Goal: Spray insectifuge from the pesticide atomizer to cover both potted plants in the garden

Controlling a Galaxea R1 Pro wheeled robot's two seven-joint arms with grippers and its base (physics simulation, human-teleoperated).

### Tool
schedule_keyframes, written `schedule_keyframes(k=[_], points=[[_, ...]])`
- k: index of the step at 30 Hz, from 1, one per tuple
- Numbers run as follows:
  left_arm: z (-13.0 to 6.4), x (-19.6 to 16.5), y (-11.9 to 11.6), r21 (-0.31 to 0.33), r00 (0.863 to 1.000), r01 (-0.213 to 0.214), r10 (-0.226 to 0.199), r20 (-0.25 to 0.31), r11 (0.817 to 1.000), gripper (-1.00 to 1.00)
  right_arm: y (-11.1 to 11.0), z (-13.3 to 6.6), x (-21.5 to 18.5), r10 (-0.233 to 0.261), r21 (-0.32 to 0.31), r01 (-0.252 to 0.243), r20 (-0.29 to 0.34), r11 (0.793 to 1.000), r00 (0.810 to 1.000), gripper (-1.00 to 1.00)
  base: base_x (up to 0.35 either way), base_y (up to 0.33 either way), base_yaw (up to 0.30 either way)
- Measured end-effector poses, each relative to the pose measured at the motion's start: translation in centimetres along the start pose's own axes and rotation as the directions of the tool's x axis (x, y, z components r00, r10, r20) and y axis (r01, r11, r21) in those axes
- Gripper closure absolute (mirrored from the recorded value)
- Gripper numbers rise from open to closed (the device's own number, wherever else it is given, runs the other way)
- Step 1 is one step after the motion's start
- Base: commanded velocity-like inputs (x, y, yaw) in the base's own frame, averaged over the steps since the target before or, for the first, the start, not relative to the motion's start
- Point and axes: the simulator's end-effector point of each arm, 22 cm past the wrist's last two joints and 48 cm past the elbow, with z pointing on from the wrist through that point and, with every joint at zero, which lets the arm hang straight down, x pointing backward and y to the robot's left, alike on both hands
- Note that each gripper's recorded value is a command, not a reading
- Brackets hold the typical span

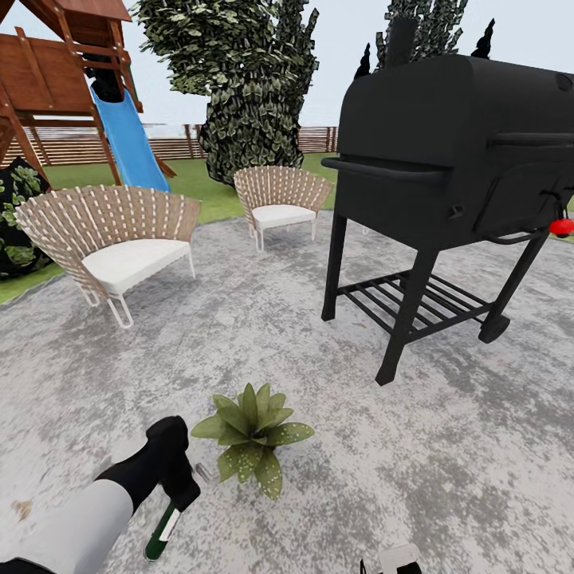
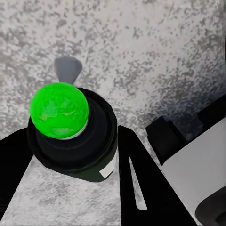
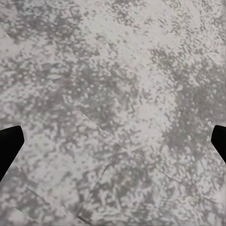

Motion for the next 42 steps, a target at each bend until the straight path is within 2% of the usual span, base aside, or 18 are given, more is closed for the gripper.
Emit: schedule_keyframes(k=[2, 4, 8, 18, 27, 31, 32, 33, 35, 36, 38, 40, 42], points=[[-0.4, -1.2, -0.3, 0.038, 0.998, 0.024, -0.027, 0.065, 0.999, 1.0, 0.0, 0.0, 0.0, 0.0, 0.0, 0.0, 0.0, 1.0, 1.0, -1.0, 0.0, 0.0, 0.0], [-0.5, -1.9, -0.8, 0.062, 0.995, 0.038, -0.044, 0.092, 0.997, 1.0, 0.0, 0.0, 0.0, 0.0, -0.001, 0.0, 0.0, 1.0, 1.0, -1.0, 0.0, 0.0, 0.0], [-0.3, -1.8, -0.9, 0.071, 0.994, 0.045, -0.051, 0.093, 0.996, 1.0, 0.0, 0.0, 0.0, 0.0, -0.001, 0.0, 0.0, 1.0, 1.0, -1.0, 0.0, 0.073, 0.0], [-0.3, -2.0, -1.2, 0.078, 0.994, 0.043, -0.05, 0.094, 0.996, 1.0, 0.0, 0.0, 0.0, 0.0, -0.001, 0.0, 0.0, 1.0, 1.0, -1.0, 0.0, 0.295, -0.007], [-0.4, -2.0, -1.4, 0.083, 0.994, 0.043, -0.051, 0.095, 0.996, 1.0, 0.0, 0.0, 0.0, 0.0, -0.001, 0.0, 0.0, 1.0, 1.0, -1.0, 0.132, 0.288, -0.274], [-1.4, -2.9, -0.7, 0.057, 0.994, 0.031, -0.037, 0.103, 0.998, 1.0, 0.0, 0.0, 0.0, 0.0, -0.001, 0.0, 0.0, 1.0, 1.0, -1.0, 0.042, 0.046, -0.107], [-1.9, -3.3, -0.4, 0.052, 0.993, 0.029, -0.035, 0.11, 0.998, 1.0, 0.0, 0.0, 0.0, 0.0, -0.001, 0.0, 0.0, 1.0, 1.0, -1.0, 0.007, 0.007, -0.017], [-3.3, -4.4, 0.5, 0.035, 0.991, 0.025, -0.029, 0.129, 0.999, 1.0, 0.0, 0.0, 0.0, 0.0, 0.0, 0.0, 0.0, 1.0, 1.0, -1.0, 0.003, 0.003, -0.007], [-7.3, -7.1, 2.9, -0.014, 0.985, 0.015, -0.013, 0.172, 1.0, 1.0, 0.0, 0.0, 0.0, 0.0, 0.001, 0.0, 0.001, 1.0, 1.0, -1.0, 0.001, 0.001, -0.003], [-8.8, -7.9, 3.5, -0.033, 0.985, -0.001, 0.007, 0.173, 0.999, 1.0, -0.1, 0.0, 0.0, 0.001, 0.002, -0.001, 0.001, 1.0, 1.0, -1.0, 0.0, 0.0, 0.0], [-11.6, -8.9, 4.2, -0.066, 0.987, -0.051, 0.06, 0.146, 0.996, 1.0, -0.1, 0.0, 0.0, 0.0, 0.003, 0.0, 0.001, 1.0, 1.0, -1.0, 0.0, 0.0, 0.0], [-13.8, -9.3, 3.6, -0.045, 0.989, -0.097, 0.101, 0.105, 0.994, 1.0, -0.3, 0.0, 0.0, -0.002, 0.005, 0.002, 0.001, 1.0, 1.0, -1.0, 0.0, 0.0, 0.0], [-14.8, -9.7, 3.1, -0.043, 0.989, -0.118, 0.122, 0.085, 0.992, 1.0, -1.1, 0.1, 0.2, -0.007, 0.014, 0.007, -0.001, 1.0, 1.0, -1.0, 0.0, 0.0, 0.0]])
